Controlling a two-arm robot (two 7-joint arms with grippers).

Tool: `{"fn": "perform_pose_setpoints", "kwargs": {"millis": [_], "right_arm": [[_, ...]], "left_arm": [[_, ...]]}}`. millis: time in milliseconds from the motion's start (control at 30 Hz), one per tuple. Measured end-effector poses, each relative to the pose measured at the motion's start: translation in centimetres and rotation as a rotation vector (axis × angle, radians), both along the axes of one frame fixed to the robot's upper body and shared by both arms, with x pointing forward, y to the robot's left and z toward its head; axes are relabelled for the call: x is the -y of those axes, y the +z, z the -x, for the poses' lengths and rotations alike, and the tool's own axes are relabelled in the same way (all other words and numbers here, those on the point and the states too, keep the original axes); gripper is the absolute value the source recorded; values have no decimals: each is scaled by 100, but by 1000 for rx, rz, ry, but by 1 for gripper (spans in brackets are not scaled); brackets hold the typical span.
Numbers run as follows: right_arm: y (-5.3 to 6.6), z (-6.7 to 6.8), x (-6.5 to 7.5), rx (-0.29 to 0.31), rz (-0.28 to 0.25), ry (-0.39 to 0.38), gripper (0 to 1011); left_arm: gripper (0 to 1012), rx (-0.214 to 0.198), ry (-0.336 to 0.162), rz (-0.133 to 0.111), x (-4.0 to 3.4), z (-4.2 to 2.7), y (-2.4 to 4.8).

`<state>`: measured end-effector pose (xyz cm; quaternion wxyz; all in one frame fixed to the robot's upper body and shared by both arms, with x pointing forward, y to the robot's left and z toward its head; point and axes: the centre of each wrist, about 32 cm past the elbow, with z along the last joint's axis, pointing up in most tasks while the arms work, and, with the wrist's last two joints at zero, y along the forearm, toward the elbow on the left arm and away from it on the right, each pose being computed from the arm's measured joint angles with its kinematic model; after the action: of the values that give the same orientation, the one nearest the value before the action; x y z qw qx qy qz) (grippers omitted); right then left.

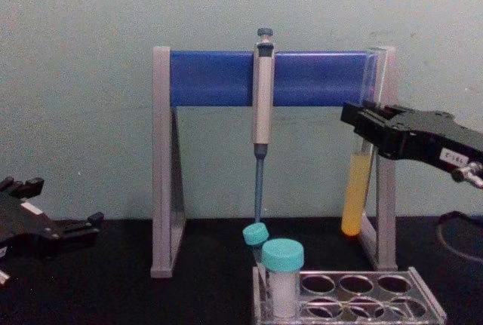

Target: Pick up the test tube from the test tube rack, shake it, then place it back into the test tube rack.

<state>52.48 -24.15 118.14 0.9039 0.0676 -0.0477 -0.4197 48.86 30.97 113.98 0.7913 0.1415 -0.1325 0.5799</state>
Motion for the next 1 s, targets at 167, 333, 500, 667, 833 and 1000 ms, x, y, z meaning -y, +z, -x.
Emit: {"fn": "perform_pose_setpoints", "kwargs": {"millis": [167, 333, 500, 667, 833, 1000], "right_arm": [[0, 11, 15, 1, -2, -7, 230], [3, 15, 14, 2, -6, -9, 230], [5, 19, 9, 3, -7, -8, 230], [6, 24, 9, 3, -8, -8, 230], [8, 24, 5, 4, -7, -7, 230], [17, 36, 2, 5, -6, 0, 230]], "left_arm": [[1010, 0, 0, 0, 0, 0, 0], [1010, 0, 0, 0, 0, 0, 0], [1010, 0, 0, 0, 0, 0, 0], [1010, 0, 0, 0, 0, 0, 0], [1010, 0, 0, 0, 0, 0, 0], [1010, 0, 0, 0, 0, 0, 0]]}}
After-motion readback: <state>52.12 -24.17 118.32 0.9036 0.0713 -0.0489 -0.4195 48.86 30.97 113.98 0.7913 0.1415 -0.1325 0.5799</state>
